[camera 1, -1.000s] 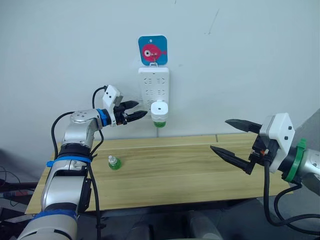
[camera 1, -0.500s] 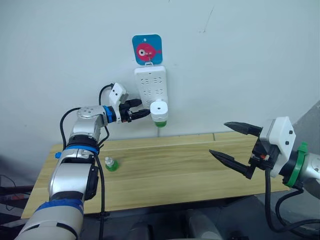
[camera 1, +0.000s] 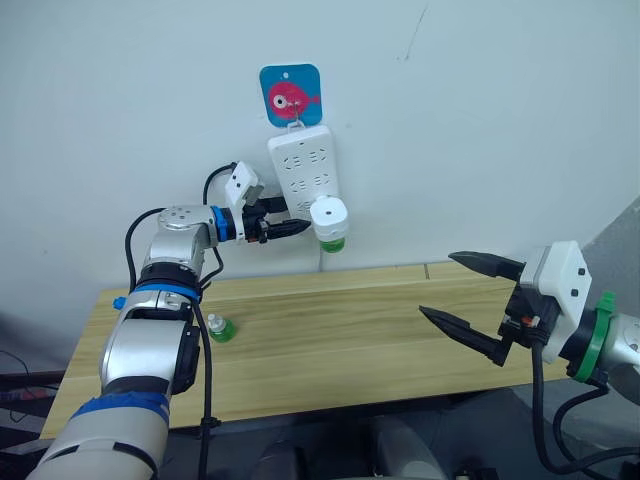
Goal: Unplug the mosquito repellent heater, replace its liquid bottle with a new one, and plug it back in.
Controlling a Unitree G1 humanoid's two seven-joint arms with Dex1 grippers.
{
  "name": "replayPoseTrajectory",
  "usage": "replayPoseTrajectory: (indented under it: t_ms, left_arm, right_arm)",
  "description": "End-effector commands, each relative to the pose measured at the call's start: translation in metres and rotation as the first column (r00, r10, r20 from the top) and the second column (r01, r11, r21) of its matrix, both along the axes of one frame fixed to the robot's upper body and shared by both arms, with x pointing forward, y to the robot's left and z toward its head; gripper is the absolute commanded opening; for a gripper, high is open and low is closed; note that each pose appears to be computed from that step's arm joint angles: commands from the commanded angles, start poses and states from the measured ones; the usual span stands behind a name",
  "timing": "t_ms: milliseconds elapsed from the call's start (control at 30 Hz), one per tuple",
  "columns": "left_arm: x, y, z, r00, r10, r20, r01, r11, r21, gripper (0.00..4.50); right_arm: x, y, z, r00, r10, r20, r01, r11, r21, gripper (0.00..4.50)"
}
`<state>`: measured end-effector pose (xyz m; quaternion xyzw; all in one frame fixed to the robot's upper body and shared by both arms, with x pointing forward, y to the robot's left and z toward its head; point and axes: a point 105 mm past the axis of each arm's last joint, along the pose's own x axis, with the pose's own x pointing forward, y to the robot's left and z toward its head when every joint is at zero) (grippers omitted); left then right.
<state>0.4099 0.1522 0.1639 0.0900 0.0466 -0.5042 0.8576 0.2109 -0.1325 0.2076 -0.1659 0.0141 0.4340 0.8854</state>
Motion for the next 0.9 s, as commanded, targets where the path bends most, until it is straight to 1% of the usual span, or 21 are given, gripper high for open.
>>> replayPoseTrajectory:
  t_ms: [33,100,167,233,267,300,400,467,600,733,800,900]
  left_arm:
    - [0.002,-0.002,0.022,0.998,-0.016,0.057,0.018,0.999,-0.043,3.10]
    - [0.002,-0.004,0.023,0.998,-0.020,0.056,0.023,0.998,-0.055,2.75]
    - [0.001,-0.007,0.023,0.998,-0.026,0.049,0.029,0.997,-0.075,2.11]
    - [0.000,-0.009,0.022,0.998,-0.034,0.051,0.037,0.997,-0.071,1.50]
    - [0.000,-0.009,0.022,0.998,-0.034,0.051,0.038,0.997,-0.071,1.27]
    - [-0.001,-0.009,0.021,0.998,-0.036,0.050,0.039,0.997,-0.070,1.27]
    - [-0.002,-0.008,0.020,0.998,-0.034,0.046,0.037,0.997,-0.073,1.27]
    - [-0.003,-0.008,0.020,0.998,-0.035,0.046,0.038,0.997,-0.072,1.27]
    - [-0.005,-0.007,0.019,0.998,-0.038,0.047,0.041,0.996,-0.075,1.27]
    - [-0.009,-0.007,0.018,0.998,-0.041,0.047,0.045,0.996,-0.074,1.27]
    - [-0.010,-0.006,0.017,0.998,-0.041,0.046,0.044,0.996,-0.073,1.27]
    - [-0.012,-0.006,0.016,0.998,-0.040,0.045,0.043,0.996,-0.072,1.27]
  right_arm:
    - [-0.003,0.006,0.010,0.999,0.023,0.047,-0.024,1.000,0.011,4.50]
    - [-0.002,0.007,0.010,0.999,0.023,0.043,-0.024,1.000,0.016,4.50]
    - [0.001,0.010,0.010,0.999,0.015,0.041,-0.016,0.999,0.042,4.50]
    - [0.003,0.013,0.011,0.999,0.007,0.045,-0.010,0.998,0.064,4.50]
    - [0.004,0.014,0.011,0.999,0.005,0.048,-0.008,0.998,0.068,4.50]
    - [0.007,0.017,0.011,0.999,-0.005,0.052,0.001,0.997,0.076,4.50]
    - [0.025,0.023,0.004,0.993,-0.118,0.029,0.115,0.990,0.086,4.50]
    - [0.041,0.026,0.002,0.978,-0.202,0.044,0.198,0.976,0.087,4.50]
    - [0.069,0.049,0.006,0.952,-0.297,0.078,0.286,0.949,0.134,4.50]
    - [0.088,0.078,0.007,0.936,-0.344,0.069,0.327,0.927,0.184,4.50]
    - [0.095,0.094,0.005,0.940,-0.334,0.064,0.318,0.930,0.186,4.50]
    - [0.099,0.102,0.003,0.945,-0.324,0.052,0.309,0.933,0.185,4.50]
